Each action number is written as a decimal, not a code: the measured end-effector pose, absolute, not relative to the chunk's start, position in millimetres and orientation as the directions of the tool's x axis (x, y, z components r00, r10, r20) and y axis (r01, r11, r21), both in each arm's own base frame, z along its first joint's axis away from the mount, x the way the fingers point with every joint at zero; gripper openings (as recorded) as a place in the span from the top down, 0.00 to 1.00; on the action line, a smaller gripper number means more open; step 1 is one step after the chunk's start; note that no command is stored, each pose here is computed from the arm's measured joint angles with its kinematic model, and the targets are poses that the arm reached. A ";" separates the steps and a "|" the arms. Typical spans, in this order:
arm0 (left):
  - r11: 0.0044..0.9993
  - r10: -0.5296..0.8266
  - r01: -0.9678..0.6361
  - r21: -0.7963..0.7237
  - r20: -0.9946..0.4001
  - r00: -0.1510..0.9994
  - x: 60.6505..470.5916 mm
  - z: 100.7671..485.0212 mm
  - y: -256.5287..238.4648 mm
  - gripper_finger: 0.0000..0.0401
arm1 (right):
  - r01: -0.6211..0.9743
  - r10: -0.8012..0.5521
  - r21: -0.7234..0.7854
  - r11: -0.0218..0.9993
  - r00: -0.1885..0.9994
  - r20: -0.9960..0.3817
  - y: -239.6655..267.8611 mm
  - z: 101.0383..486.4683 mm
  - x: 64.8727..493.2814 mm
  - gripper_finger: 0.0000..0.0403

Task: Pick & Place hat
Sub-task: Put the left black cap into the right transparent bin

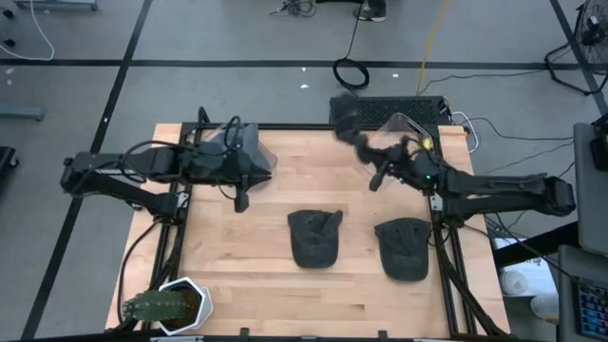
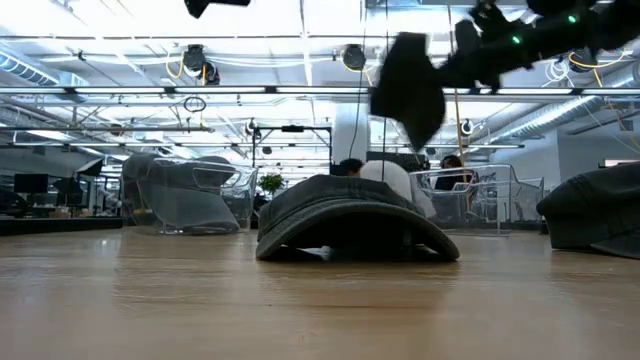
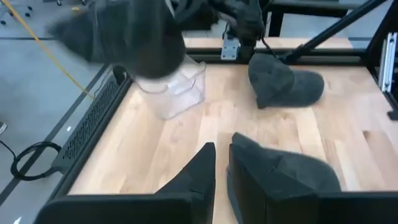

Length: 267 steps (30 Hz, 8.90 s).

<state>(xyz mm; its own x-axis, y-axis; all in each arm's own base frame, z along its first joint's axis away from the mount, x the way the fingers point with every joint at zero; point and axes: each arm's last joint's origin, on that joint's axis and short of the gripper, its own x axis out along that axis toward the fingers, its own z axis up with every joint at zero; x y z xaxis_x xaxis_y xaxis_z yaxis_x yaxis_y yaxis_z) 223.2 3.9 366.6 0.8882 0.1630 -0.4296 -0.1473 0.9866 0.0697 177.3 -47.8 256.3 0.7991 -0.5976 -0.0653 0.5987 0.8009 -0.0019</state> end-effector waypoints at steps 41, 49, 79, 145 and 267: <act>0.976 0.206 -0.214 0.028 -0.419 0.884 224.2 318.1 11.1 0.86 | 0.785 -0.780 0.093 0.613 0.620 -0.088 -45.9 158.3 123.9 0.77; 0.976 0.206 -0.215 0.026 -0.418 0.885 224.2 318.1 11.1 0.86 | 0.777 -0.781 0.116 0.618 0.624 -0.026 -45.9 165.5 124.3 0.49; 0.976 0.207 -0.216 0.021 -0.391 0.897 225.4 320.8 11.1 0.86 | 0.364 -0.398 -0.221 0.905 0.537 -0.744 -68.0 306.0 225.1 0.41; 0.976 0.207 -0.216 0.021 -0.391 0.897 225.4 321.0 11.1 0.86 | 0.747 -0.681 0.081 0.660 0.640 -0.356 -61.5 241.5 137.2 1.00; 0.977 0.205 -0.214 0.020 -0.391 0.897 225.5 320.9 11.1 0.86 | 0.254 -0.666 -0.618 0.744 0.198 -0.719 -30.7 198.3 188.1 0.48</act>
